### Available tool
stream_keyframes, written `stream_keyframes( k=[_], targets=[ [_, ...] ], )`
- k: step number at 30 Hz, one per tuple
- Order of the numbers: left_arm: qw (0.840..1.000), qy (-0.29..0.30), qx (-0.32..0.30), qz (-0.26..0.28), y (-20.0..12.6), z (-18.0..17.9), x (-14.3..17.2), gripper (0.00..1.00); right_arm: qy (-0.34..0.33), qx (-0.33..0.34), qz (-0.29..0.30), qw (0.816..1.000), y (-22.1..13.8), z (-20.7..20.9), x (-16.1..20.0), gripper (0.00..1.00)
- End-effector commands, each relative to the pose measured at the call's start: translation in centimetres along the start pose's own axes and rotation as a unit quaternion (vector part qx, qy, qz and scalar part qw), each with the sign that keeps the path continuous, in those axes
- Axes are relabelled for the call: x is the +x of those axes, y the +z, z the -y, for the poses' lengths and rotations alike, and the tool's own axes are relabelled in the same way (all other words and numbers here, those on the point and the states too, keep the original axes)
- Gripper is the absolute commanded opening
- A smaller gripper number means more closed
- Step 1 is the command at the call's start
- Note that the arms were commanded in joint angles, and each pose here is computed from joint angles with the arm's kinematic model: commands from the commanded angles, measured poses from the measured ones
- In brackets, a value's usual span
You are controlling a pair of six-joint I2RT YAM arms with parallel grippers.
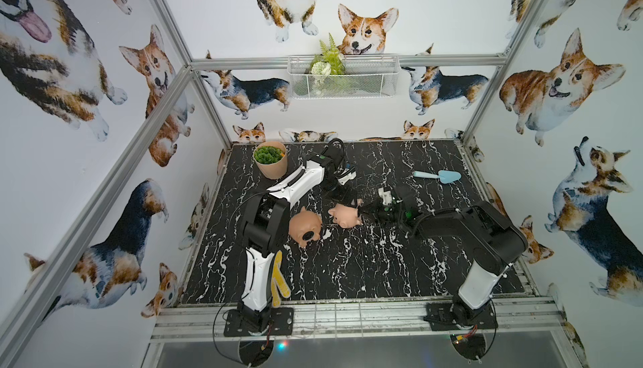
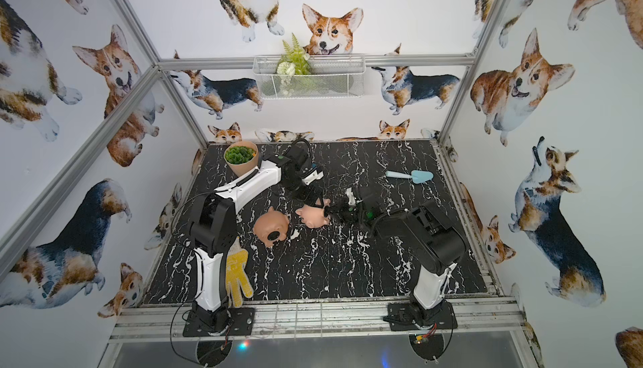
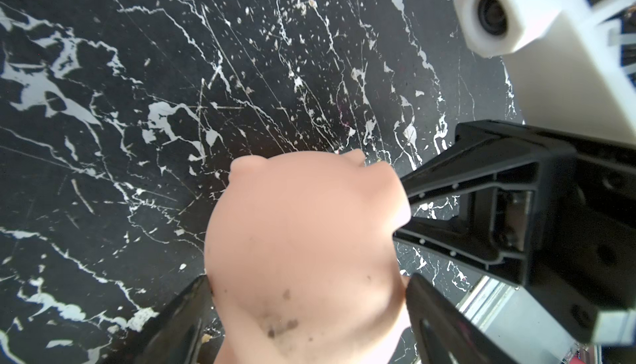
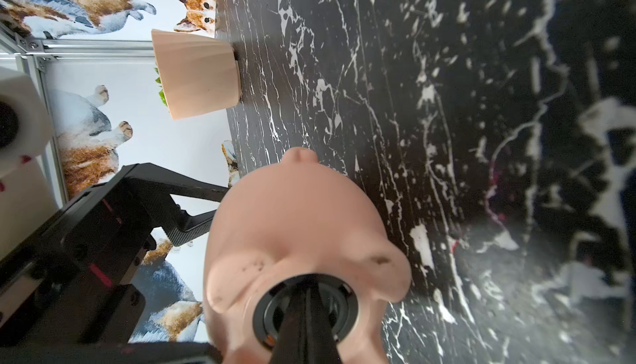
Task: Close piggy banks
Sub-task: Screw the knob on the piggy bank.
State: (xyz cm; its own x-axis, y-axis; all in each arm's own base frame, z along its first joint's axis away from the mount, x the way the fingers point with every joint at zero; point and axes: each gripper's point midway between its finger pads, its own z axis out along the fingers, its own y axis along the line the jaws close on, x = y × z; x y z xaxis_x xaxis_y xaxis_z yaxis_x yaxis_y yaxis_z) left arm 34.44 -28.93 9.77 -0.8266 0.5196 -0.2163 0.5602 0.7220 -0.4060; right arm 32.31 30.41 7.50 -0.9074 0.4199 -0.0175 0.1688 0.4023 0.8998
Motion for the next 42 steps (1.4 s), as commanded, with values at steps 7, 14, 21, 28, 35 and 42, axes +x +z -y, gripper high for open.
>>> stream_keyframes(
  k=[7,14,21,28,35,42],
  targets=[
    [0.998,-0.005,0.017,-0.053,0.7,1.1,2.5,0.89,0.047,0.025,0.026,0.998,-0.1,0.8,-0.8,0.0],
    [0.998,-0.004,0.016,-0.052,0.6,1.1,2.5,0.89,0.061,0.026,0.02,0.998,-0.1,0.7,-0.7,0.0],
    [0.998,-0.002,0.01,-0.054,0.5,1.2,2.8,0.89,0.062,0.02,0.01,0.998,0.0,0.3,-0.4,0.0],
    [0.998,0.004,-0.012,-0.054,0.3,0.5,3.0,0.89,0.058,0.044,0.004,0.997,-0.7,1.3,-0.5,0.05],
    [0.999,0.011,-0.025,-0.042,-0.7,0.5,2.1,0.89,0.051,0.056,-0.001,0.997,-1.7,1.7,-0.3,0.15],
    [0.999,0.014,-0.034,-0.031,-1.7,0.6,1.3,0.89,0.03,0.081,0.003,0.996,-4.1,1.6,-0.8,0.18]
  ],
)
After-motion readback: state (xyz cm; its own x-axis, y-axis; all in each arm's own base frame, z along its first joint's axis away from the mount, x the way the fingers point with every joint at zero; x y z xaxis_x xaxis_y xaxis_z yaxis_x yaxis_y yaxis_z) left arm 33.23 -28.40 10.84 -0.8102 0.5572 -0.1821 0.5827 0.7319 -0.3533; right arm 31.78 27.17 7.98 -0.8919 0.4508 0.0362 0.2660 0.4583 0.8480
